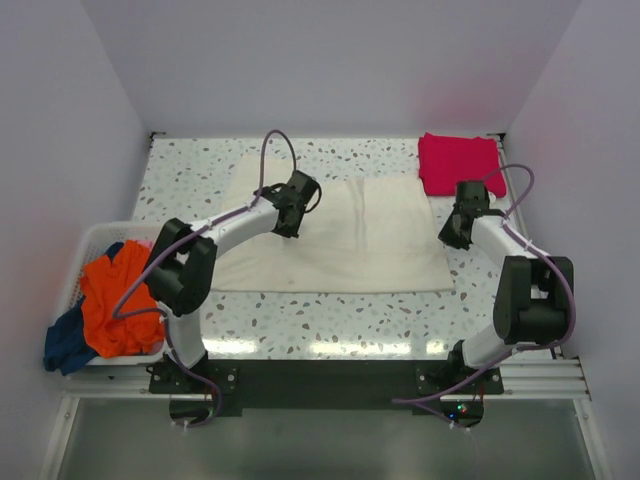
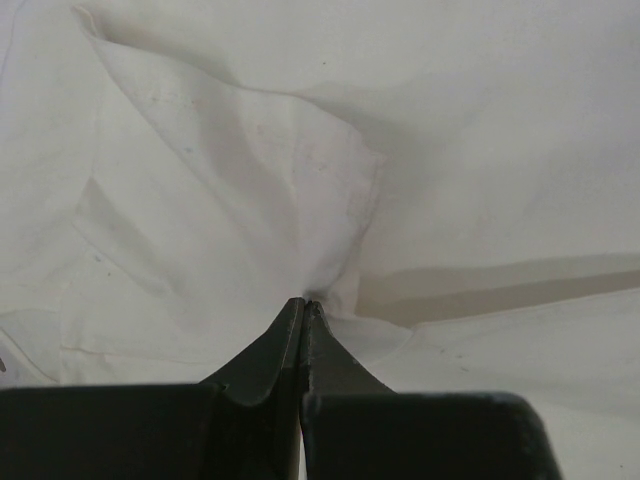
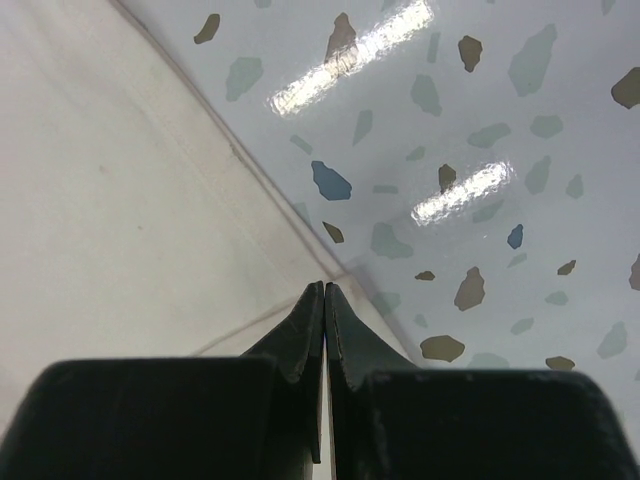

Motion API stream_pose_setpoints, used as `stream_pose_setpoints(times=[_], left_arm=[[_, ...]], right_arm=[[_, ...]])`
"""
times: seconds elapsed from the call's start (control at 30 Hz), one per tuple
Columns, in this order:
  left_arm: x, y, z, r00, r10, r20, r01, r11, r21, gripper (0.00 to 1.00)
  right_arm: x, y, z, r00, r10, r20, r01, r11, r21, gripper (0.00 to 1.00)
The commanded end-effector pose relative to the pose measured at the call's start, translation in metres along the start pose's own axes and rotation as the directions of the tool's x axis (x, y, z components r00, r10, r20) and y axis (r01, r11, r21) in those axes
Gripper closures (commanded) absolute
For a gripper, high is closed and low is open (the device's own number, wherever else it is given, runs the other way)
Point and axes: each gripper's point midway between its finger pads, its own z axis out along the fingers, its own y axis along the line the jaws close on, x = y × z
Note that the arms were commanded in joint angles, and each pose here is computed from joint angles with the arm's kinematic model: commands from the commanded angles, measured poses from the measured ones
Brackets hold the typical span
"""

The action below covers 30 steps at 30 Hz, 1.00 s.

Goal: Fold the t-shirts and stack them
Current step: Fold the tshirt

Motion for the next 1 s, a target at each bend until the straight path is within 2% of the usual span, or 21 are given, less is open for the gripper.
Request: stream_pose_setpoints(times=[0.0, 0.07, 0.13, 0.17, 0.27, 0.4, 0.83, 0.97], left_arm=[[-0.011, 0.012, -0.015, 0.998, -0.049, 0.047, 0.049, 0.999, -0.010, 1.00], [-0.011, 0.011, -0.014, 0.998, -0.049, 0.044, 0.049, 0.999, -0.002, 1.00], [-0.011, 0.008, -0.014, 0.998, -0.048, 0.043, 0.047, 0.999, 0.012, 1.00], [-0.012, 0.008, -0.014, 0.998, -0.050, 0.044, 0.049, 0.999, 0.013, 1.00], [-0.012, 0.006, -0.013, 0.998, -0.045, 0.043, 0.045, 0.999, 0.018, 1.00], [-0.010, 0.005, -0.012, 0.998, -0.044, 0.038, 0.043, 0.999, 0.027, 1.00], [-0.009, 0.001, -0.009, 0.999, -0.040, 0.033, 0.039, 0.998, 0.041, 1.00], [-0.008, -0.001, -0.008, 0.999, -0.041, 0.028, 0.039, 0.998, 0.050, 1.00]], right_arm=[[-0.030, 0.010, -0.015, 0.996, 0.026, 0.081, -0.023, 0.999, -0.037, 1.00], [-0.025, 0.012, -0.009, 0.998, 0.019, 0.055, -0.016, 0.999, -0.044, 0.97], [-0.022, 0.013, -0.005, 0.999, 0.016, 0.040, -0.014, 0.999, -0.045, 0.89], [-0.019, 0.013, -0.002, 1.000, 0.012, 0.028, -0.011, 0.999, -0.043, 0.80], [-0.011, 0.010, 0.005, 1.000, 0.005, 0.004, -0.005, 1.000, -0.030, 0.70], [0.000, 0.005, 0.012, 1.000, 0.000, -0.021, 0.000, 1.000, -0.014, 0.63], [0.015, -0.001, 0.022, 0.999, -0.004, -0.053, 0.005, 1.000, 0.002, 0.64], [0.018, -0.001, 0.023, 0.998, -0.005, -0.058, 0.005, 1.000, -0.002, 0.70]])
